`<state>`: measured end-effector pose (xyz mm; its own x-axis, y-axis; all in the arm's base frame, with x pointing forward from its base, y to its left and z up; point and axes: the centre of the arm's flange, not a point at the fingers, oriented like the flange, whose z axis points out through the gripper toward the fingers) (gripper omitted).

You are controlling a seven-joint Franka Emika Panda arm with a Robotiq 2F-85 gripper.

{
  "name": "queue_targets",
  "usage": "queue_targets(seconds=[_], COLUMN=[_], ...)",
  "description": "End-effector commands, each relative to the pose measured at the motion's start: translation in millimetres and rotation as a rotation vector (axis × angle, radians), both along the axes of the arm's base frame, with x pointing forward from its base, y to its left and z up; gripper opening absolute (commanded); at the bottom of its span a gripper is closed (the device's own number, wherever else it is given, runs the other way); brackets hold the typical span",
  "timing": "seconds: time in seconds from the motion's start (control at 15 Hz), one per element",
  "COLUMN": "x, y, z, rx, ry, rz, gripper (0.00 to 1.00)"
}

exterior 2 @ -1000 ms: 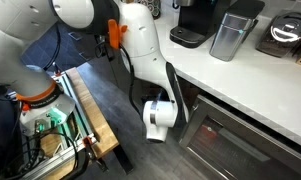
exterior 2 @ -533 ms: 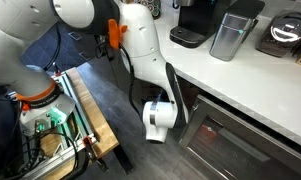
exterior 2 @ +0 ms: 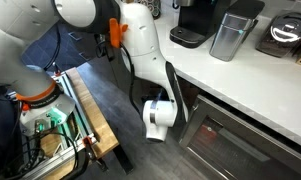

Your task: Open the top drawer

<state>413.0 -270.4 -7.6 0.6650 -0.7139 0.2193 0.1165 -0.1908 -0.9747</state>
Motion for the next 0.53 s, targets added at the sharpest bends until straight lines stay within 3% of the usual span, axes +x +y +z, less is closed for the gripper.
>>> queue_targets(seconds=[0.0,0.47], x=[0.3,0.9], y=[3.9,5.9], z=[-3.1,-2.6], rx=[-0.011,-0.026], ry=[0.008,0.013], rz=[-0.023,-0.033], gripper=[0.55,0.48])
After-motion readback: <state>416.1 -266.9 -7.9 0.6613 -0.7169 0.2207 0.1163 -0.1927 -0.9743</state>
